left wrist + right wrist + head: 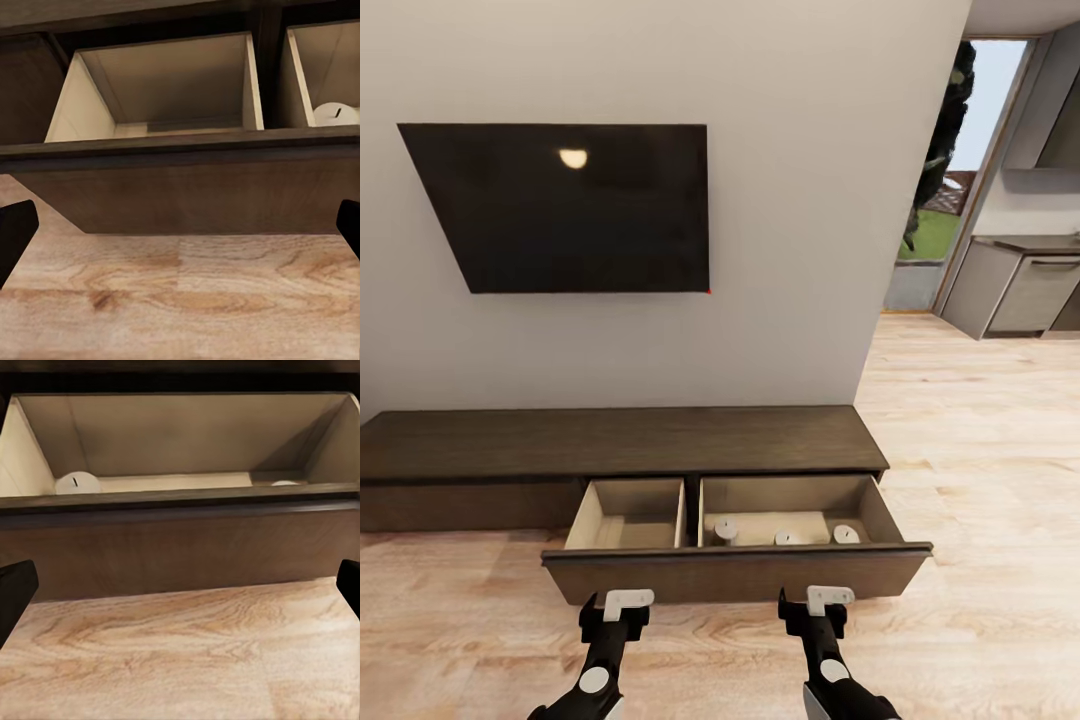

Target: Place each of the two pumpkins and all three candles from the living room inside a cabinet in the living room (use any cabinet), then make sure every cabinet is closed, and position the cauldron so it is next to a table in the living room.

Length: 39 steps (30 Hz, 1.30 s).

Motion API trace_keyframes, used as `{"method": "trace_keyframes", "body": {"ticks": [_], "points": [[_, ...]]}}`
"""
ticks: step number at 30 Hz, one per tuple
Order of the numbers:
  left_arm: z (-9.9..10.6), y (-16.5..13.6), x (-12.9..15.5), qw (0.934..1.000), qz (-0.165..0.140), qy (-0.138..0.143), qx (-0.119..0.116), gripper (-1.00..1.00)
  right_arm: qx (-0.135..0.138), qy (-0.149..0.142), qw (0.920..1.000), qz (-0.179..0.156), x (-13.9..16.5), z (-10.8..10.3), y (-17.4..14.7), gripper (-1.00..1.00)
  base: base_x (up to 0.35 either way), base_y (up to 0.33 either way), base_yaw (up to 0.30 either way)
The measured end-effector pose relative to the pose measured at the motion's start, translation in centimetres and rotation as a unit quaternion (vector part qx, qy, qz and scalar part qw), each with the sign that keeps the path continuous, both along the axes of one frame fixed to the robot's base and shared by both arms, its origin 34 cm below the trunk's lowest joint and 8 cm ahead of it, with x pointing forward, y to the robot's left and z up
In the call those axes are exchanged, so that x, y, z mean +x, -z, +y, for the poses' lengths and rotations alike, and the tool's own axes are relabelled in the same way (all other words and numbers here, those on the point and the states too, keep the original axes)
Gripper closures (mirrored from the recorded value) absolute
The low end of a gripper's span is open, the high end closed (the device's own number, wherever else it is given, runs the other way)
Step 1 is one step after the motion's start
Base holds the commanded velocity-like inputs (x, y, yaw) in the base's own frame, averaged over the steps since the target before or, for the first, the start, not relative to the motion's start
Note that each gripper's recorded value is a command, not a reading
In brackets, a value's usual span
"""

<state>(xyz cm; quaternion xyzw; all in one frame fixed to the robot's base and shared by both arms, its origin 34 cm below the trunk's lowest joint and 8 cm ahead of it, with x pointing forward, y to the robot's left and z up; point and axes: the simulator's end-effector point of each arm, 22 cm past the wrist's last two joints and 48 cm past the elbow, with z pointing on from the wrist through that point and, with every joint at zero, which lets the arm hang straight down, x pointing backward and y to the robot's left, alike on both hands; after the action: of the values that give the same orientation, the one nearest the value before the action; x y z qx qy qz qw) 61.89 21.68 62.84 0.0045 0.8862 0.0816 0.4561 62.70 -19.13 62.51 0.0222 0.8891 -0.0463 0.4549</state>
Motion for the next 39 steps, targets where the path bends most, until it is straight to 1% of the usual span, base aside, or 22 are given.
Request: {"method": "trace_keyframes", "body": {"ticks": [10,22,39], "points": [[0.0,1.1,0.3,0.9999,-0.014,0.0,-0.003,-1.0,0.0,0.0,1.0,-0.001,0.0,0.0,1.5,-1.0,0.0,0.0,0.0],[0.0,2.9,0.4,0.9998,-0.017,0.002,-0.001,-1.0,0.001,0.0,0.9999,-0.011,0.3,0.0,3.1,-1.0,0.0,0.0,0.0],[-0.1,5.8,0.3,0.9998,-0.019,0.003,-0.001,-1.0,0.001,0.002,0.9999,-0.011,0.1,-0.1,6.0,-1.0,0.0,0.0,0.0]]}}
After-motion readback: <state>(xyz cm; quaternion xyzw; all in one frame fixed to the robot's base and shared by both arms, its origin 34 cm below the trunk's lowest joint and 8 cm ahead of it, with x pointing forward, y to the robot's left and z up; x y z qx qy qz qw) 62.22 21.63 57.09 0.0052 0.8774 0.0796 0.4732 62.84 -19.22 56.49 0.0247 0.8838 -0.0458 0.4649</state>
